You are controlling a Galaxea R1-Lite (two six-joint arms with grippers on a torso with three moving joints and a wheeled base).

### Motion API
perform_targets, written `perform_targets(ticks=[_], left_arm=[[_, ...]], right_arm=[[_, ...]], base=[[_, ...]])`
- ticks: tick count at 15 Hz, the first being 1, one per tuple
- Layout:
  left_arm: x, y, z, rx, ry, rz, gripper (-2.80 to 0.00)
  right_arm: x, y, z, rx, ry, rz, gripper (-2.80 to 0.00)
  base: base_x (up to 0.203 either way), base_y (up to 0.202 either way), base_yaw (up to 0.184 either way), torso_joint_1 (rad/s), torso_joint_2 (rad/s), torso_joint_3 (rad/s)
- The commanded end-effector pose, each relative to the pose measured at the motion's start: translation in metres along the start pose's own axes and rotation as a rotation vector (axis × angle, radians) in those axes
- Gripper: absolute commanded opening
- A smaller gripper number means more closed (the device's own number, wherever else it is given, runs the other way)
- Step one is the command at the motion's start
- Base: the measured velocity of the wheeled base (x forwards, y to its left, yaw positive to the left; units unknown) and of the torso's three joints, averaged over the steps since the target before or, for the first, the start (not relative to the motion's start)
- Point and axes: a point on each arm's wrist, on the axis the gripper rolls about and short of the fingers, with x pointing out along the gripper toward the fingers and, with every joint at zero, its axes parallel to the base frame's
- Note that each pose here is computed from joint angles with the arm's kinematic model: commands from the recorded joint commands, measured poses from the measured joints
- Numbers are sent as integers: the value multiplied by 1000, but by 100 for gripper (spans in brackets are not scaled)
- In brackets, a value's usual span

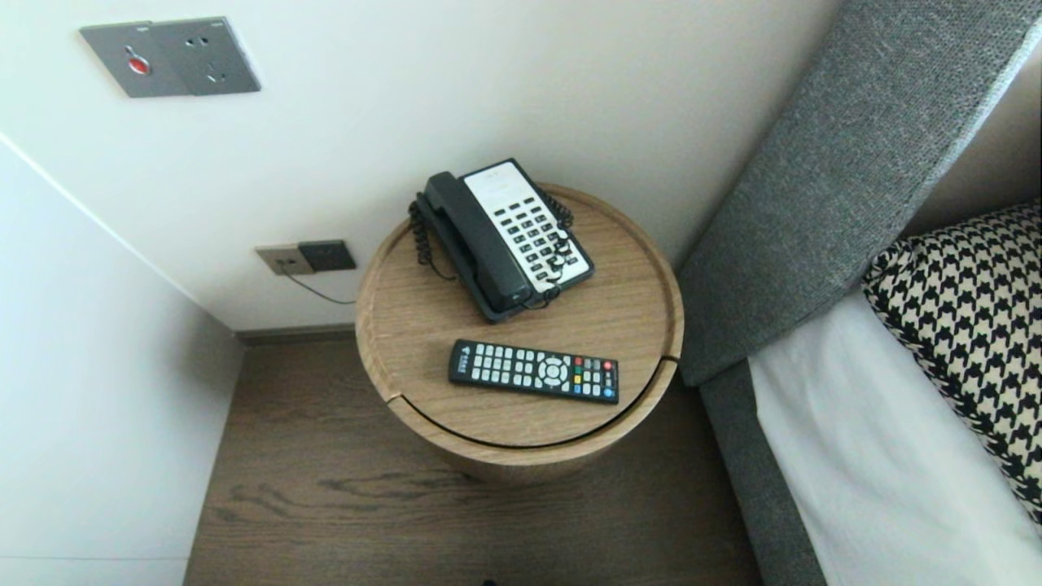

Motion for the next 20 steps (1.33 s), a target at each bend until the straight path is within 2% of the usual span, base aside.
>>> perform_targets(ticks=[1,16,20], left_arm=[[0,0,0,0,-2,1,-280],[0,0,0,0,-2,1,-280],[0,0,0,0,-2,1,-280]], right_arm=[[0,0,0,0,-1,0,-280],[0,0,0,0,-1,0,-280],[0,0,0,0,-1,0,-280]], base=[[0,0,0,0,0,0],[0,0,0,0,0,0],[0,0,0,4,1,139]])
